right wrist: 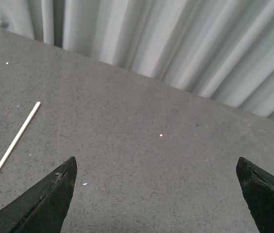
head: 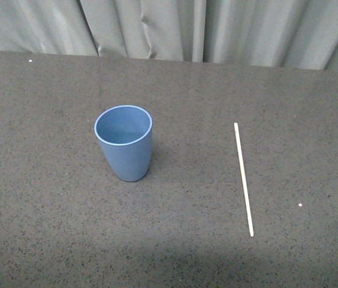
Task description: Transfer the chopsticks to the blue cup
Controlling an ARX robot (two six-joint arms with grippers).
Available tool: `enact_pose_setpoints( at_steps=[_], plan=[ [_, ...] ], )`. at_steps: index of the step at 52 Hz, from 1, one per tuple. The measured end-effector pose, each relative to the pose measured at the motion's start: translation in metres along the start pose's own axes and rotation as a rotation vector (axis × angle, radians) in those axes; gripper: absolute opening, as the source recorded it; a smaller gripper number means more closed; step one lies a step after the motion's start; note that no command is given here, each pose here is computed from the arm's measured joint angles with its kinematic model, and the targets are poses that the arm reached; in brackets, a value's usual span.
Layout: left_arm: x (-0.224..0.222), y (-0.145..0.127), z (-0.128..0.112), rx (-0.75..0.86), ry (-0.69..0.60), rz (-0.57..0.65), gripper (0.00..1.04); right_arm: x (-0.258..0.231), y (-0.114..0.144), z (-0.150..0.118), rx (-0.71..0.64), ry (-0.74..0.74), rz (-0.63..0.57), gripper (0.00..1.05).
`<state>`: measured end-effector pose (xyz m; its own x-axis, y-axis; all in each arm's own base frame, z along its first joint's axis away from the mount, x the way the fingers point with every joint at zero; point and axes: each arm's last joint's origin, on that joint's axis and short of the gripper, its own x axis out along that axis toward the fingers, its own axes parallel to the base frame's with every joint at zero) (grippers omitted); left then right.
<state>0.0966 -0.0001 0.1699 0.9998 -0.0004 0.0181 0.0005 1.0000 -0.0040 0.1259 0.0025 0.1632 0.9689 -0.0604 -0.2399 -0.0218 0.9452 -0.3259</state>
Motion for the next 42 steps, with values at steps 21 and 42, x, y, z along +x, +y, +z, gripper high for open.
enact_pose_setpoints(
  at_steps=[21, 42],
  plan=[
    [0.0, 0.0, 0.0, 0.0, 0.0, 0.0, 0.98, 0.129, 0.054, 0.025, 0.204, 0.447, 0.285, 0.95],
    [0.0, 0.0, 0.0, 0.0, 0.0, 0.0, 0.98, 0.206, 0.123, 0.01, 0.296, 0.845, 0.367, 0.95]
  ],
)
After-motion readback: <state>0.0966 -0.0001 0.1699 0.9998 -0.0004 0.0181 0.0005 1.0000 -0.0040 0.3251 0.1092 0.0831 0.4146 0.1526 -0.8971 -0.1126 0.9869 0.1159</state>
